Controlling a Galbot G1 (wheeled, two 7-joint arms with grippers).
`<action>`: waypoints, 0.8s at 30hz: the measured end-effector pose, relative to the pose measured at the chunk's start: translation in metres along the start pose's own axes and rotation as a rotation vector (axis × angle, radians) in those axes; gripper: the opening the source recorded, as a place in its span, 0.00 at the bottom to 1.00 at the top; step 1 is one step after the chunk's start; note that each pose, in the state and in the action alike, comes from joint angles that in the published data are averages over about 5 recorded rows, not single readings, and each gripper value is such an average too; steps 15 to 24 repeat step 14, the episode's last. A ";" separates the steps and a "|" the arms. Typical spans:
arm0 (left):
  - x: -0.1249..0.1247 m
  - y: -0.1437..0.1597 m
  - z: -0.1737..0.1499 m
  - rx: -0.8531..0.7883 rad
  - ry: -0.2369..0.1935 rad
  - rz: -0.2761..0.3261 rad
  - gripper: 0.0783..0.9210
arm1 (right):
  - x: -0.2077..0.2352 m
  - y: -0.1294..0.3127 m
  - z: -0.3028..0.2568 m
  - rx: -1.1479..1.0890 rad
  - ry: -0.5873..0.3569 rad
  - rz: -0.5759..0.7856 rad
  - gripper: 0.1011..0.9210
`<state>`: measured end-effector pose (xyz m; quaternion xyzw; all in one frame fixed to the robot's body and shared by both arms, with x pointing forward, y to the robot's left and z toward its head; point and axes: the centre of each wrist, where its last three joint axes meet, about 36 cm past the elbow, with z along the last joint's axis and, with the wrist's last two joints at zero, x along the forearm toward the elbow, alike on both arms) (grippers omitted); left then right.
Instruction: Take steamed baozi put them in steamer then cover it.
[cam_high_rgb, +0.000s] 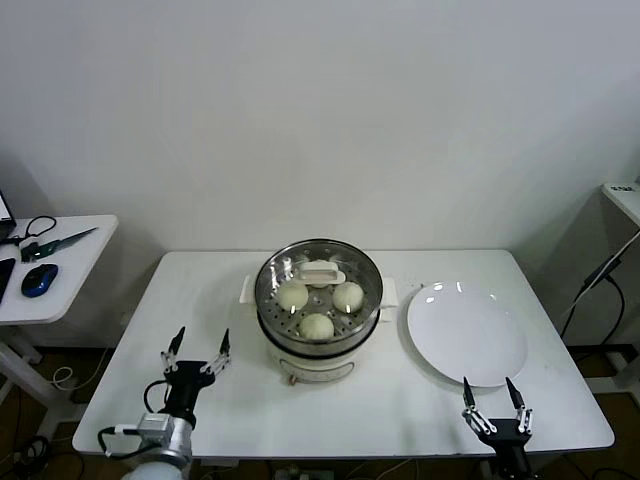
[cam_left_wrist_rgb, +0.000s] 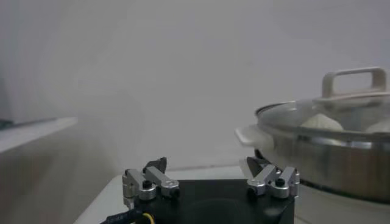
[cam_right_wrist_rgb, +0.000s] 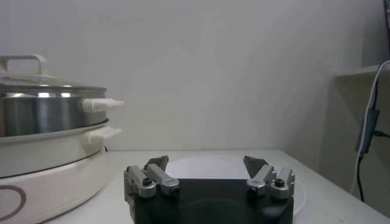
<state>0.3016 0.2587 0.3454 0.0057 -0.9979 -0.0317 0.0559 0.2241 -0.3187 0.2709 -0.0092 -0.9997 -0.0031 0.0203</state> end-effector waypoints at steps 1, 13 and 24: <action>0.001 0.001 0.003 0.009 0.002 -0.003 0.88 | 0.000 0.000 0.000 0.000 0.000 0.000 0.88; 0.012 0.010 0.020 0.072 0.005 -0.017 0.88 | -0.002 0.003 0.001 -0.006 -0.001 -0.003 0.88; 0.013 0.011 0.021 0.073 0.004 -0.018 0.88 | -0.002 0.003 0.001 -0.007 -0.001 -0.003 0.88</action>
